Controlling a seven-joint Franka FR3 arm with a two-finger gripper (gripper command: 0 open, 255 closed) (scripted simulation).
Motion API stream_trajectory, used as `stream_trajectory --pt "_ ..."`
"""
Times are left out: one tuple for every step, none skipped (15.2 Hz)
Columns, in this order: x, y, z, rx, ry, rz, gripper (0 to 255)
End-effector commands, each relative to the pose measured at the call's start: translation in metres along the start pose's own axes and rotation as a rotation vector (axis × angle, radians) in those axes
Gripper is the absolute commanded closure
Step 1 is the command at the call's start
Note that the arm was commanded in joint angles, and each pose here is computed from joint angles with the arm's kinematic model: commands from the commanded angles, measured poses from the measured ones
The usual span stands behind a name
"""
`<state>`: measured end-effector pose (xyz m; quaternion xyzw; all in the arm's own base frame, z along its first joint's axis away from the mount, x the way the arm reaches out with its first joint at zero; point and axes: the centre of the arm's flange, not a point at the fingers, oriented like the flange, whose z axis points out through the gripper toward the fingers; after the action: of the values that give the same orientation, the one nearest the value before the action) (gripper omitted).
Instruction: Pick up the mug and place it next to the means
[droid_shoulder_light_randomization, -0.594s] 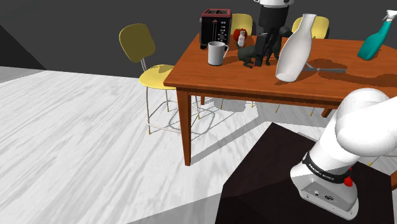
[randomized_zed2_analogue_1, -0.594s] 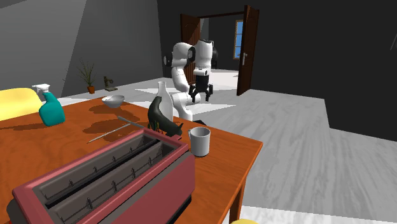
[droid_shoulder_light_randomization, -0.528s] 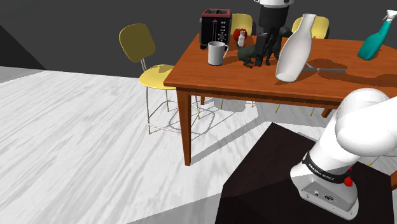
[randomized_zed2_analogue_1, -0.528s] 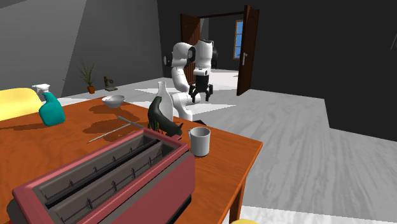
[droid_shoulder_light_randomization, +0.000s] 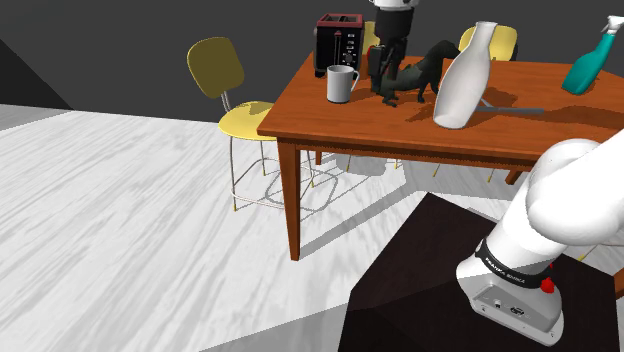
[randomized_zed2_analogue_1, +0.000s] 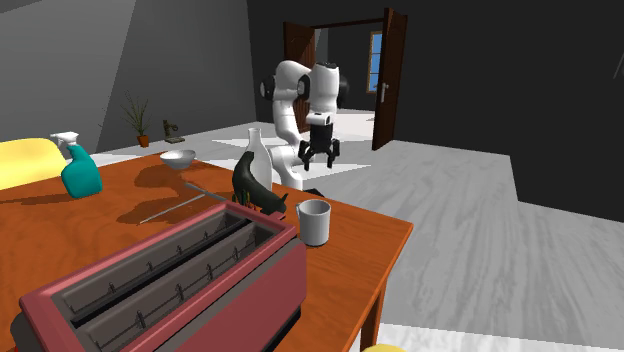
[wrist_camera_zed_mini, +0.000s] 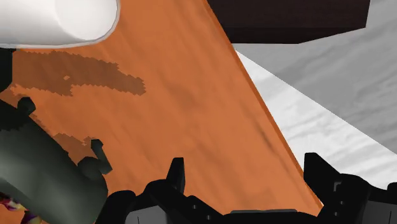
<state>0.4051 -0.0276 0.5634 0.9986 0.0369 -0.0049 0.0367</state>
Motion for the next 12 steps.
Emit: stream_trajectory --pt "0.025 0.01 0.003 0.001 0.002 0.005 0" --pt "0.037 0.015 0.004 0.001 0.002 0.008 0" --pt "0.05 0.02 0.004 0.002 0.003 0.01 0" --pt "0.062 0.025 0.005 0.002 0.003 0.013 0" --pt "0.074 0.03 0.006 0.002 0.004 0.015 0" --pt "0.086 0.035 0.007 0.003 0.004 0.018 0" --pt "0.098 0.04 0.008 0.003 0.005 0.02 0" --pt "0.11 0.045 0.009 0.004 0.005 0.023 0" --pt "0.122 0.051 0.01 0.004 0.006 0.025 0" --pt "0.134 0.056 0.011 0.005 0.006 0.028 0" --pt "0.146 0.061 0.012 0.005 0.007 0.03 0" --pt "0.158 0.066 0.012 0.006 0.007 0.033 0"
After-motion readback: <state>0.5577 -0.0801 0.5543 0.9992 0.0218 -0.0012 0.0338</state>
